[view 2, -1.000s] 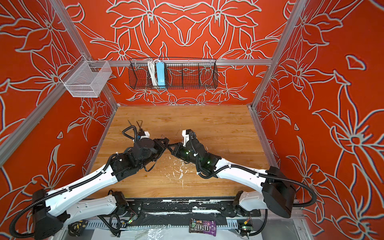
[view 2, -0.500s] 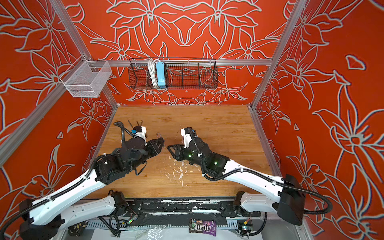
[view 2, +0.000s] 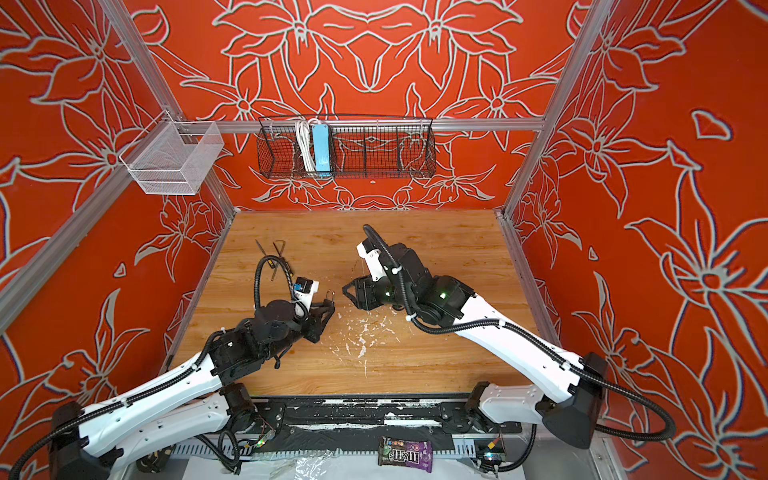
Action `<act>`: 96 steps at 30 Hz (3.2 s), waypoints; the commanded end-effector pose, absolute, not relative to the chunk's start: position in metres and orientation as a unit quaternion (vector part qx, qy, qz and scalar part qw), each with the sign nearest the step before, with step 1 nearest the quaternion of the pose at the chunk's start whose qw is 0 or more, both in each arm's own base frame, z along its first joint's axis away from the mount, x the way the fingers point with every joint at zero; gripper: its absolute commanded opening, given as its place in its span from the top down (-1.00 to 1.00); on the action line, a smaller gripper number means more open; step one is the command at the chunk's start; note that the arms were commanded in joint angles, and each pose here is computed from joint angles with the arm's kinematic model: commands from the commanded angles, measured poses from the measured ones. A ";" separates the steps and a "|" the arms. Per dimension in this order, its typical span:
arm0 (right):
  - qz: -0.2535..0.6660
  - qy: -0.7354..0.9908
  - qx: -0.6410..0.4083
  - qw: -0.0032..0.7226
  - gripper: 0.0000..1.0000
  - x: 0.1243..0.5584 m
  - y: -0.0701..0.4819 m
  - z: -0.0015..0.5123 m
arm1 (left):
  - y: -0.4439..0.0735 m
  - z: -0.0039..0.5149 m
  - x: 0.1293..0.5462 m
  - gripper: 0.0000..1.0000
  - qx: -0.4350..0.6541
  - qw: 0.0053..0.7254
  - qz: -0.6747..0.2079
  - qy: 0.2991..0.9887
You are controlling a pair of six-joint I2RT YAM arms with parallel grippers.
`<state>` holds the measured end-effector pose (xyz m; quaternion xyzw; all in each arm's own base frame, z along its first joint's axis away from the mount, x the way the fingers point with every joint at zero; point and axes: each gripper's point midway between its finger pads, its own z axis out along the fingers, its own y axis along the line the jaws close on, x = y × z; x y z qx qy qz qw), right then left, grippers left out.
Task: Unlock with the key
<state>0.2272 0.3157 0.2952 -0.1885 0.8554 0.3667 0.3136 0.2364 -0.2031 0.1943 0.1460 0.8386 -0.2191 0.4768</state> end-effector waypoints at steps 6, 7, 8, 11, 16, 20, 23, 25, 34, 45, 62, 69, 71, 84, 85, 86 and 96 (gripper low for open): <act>0.334 0.882 -0.209 0.258 -0.10 0.244 0.331 0.271 | -0.234 0.228 0.243 1.00 0.221 0.536 -0.254 0.774; 0.329 0.885 -0.209 0.254 -0.10 0.248 0.334 0.269 | -0.234 0.229 0.243 1.00 0.221 0.536 -0.256 0.773; 0.320 0.888 -0.209 0.254 -0.11 0.252 0.334 0.268 | -0.235 0.228 0.243 1.00 0.221 0.538 -0.257 0.772; 0.277 0.904 -0.205 0.254 -0.11 0.266 0.331 0.258 | -0.235 0.226 0.242 1.00 0.220 0.541 -0.261 0.769; 0.241 0.916 -0.201 0.250 -0.12 0.277 0.327 0.242 | -0.232 0.224 0.240 1.00 0.223 0.539 -0.256 0.771; 0.222 0.924 -0.199 0.242 -0.12 0.283 0.323 0.234 | -0.232 0.226 0.239 1.00 0.226 0.544 -0.258 0.766; 0.207 0.926 -0.200 0.245 -0.12 0.289 0.318 0.234 | -0.231 0.224 0.239 1.00 0.228 0.544 -0.255 0.766; 0.207 0.927 -0.196 0.242 -0.12 0.293 0.313 0.233 | -0.231 0.221 0.239 1.00 0.229 0.543 -0.254 0.767; 0.230 0.918 -0.235 0.220 -0.09 0.275 0.310 0.231 | -0.228 0.222 0.239 1.00 0.216 0.549 -0.259 0.765; 0.258 0.900 -0.257 0.240 -0.10 0.262 0.305 0.243 | -0.238 0.224 0.240 1.00 0.227 0.546 -0.268 0.761; 0.307 0.890 -0.234 0.244 -0.10 0.262 0.295 0.255 | -0.253 0.223 0.243 1.00 0.232 0.526 -0.289 0.766; 0.292 0.902 -0.240 0.210 -0.10 0.265 0.295 0.231 | -0.255 0.227 0.245 1.00 0.233 0.528 -0.292 0.762; 0.293 0.901 -0.249 0.203 -0.10 0.262 0.295 0.228 | -0.256 0.229 0.244 1.00 0.236 0.529 -0.294 0.760; 0.292 0.904 -0.253 0.180 -0.09 0.249 0.284 0.218 | -0.254 0.224 0.250 1.00 0.227 0.534 -0.281 0.765; 0.292 0.905 -0.252 0.180 -0.10 0.248 0.283 0.218 | -0.254 0.224 0.250 1.00 0.227 0.533 -0.281 0.765; 0.291 0.905 -0.253 0.180 -0.10 0.248 0.282 0.219 | -0.255 0.224 0.249 1.00 0.230 0.532 -0.283 0.765; 0.296 0.912 -0.214 0.189 -0.10 0.273 0.279 0.220 | -0.264 0.230 0.244 1.00 0.251 0.530 -0.302 0.751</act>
